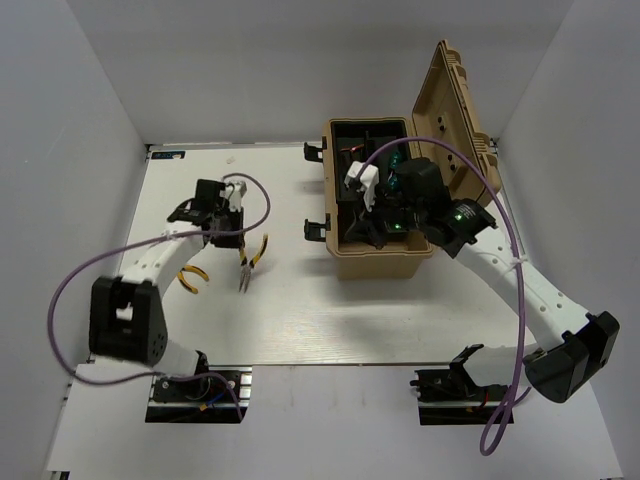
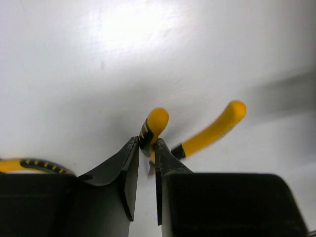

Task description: Sort the tools into containers

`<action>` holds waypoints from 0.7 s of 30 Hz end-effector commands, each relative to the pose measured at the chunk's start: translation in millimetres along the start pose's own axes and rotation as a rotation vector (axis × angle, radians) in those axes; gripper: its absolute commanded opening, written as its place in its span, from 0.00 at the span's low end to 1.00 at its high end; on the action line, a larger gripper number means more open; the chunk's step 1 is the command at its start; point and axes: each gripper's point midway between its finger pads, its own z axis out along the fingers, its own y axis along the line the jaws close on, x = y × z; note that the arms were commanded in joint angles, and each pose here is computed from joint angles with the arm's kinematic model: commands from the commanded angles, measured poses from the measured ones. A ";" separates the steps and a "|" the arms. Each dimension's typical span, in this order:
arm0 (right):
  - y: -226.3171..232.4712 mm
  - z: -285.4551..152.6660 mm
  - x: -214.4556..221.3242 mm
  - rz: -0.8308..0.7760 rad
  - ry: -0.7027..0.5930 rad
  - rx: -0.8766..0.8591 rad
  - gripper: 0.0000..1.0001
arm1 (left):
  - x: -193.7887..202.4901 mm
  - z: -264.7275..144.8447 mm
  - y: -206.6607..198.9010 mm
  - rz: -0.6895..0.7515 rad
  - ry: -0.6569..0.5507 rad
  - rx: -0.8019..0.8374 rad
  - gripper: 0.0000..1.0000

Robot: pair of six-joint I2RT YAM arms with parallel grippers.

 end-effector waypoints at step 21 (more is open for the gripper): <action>-78.4 -66.1 -37.4 -0.002 -0.053 0.490 0.00 | -210.1 -178.7 -254.6 0.190 -0.659 1.006 0.00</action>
